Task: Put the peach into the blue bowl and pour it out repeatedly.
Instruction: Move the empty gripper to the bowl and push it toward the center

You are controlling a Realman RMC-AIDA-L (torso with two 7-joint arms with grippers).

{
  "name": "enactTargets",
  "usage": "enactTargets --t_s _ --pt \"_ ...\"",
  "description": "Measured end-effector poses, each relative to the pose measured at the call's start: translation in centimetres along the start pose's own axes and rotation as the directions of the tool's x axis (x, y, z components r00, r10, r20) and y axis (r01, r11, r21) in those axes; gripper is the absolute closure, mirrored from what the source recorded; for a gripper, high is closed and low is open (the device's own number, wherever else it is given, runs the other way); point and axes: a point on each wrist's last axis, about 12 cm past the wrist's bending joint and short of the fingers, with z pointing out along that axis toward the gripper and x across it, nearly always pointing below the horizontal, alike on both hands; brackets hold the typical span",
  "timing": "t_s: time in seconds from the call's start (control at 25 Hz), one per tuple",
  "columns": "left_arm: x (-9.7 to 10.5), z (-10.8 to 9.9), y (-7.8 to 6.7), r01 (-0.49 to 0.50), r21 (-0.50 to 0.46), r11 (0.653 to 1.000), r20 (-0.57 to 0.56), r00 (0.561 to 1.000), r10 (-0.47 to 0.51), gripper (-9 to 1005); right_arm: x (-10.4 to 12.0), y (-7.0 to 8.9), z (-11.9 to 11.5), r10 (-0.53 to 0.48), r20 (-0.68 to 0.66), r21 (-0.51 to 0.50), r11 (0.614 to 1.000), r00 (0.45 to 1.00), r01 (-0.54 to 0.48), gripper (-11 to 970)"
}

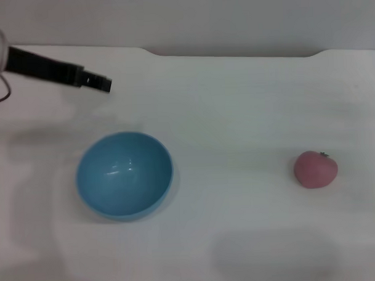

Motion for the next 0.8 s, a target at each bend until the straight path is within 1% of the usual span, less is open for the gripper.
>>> enactTargets --t_s 0.08,0.2,0.32,0.4,0.48,0.52,0.6,0.68,0.72,0.76,0.8 --pt "0.6 -1.1 0.0 0.037 0.026 0.999 -0.057 0.998 -0.035 318 -0.2 0.1 0.3 -0.004 0.002 -0.003 1.000 1.000 0.004 459" --pt "1.4 -2.0 -0.1 0.074 0.055 0.996 -0.135 0.989 -0.066 317 -0.4 0.1 0.6 -0.008 0.009 -0.005 1.000 1.000 0.008 459" --pt "2.0 -2.3 -0.3 0.089 0.071 0.993 -0.196 0.978 -0.074 317 -0.6 0.1 0.8 -0.012 0.016 -0.006 1.000 1.000 0.012 459" --pt "2.3 -2.4 -0.2 0.091 0.049 0.995 -0.236 0.969 -0.077 318 -0.8 0.1 1.0 -0.017 0.024 -0.007 1.000 1.000 0.017 459" --pt "2.5 -1.9 -0.1 0.095 0.013 0.995 -0.268 0.959 -0.088 318 -1.0 0.1 1.2 -0.019 0.030 -0.008 1.000 0.999 0.019 459" --pt "2.5 -1.9 -0.1 0.095 0.013 0.995 -0.268 0.959 -0.088 318 -1.1 0.2 1.3 -0.020 0.033 -0.010 1.000 0.999 0.020 459" --pt "2.6 -1.3 -0.2 0.088 0.001 0.996 -0.291 0.953 -0.084 318 -1.2 0.2 1.4 -0.020 0.037 -0.012 1.000 0.999 0.021 459" --pt "2.5 -0.5 -0.2 0.069 -0.031 0.997 -0.301 0.951 -0.075 318 -1.3 0.3 1.5 -0.021 0.040 -0.015 1.000 0.999 0.021 459" --pt "2.5 0.2 -0.2 0.045 -0.063 0.997 -0.309 0.949 -0.062 318 -1.3 0.3 1.6 -0.021 0.041 -0.016 1.000 0.999 0.021 459" --pt "2.5 0.2 -0.2 0.045 -0.063 0.997 -0.309 0.949 -0.062 319 -1.3 0.4 1.6 -0.020 0.041 -0.016 1.000 0.999 0.021 459" --pt "2.6 0.7 -0.2 0.032 -0.077 0.997 -0.315 0.947 -0.054 319 -1.3 0.4 1.6 -0.020 0.041 -0.016 1.000 0.999 0.021 459"
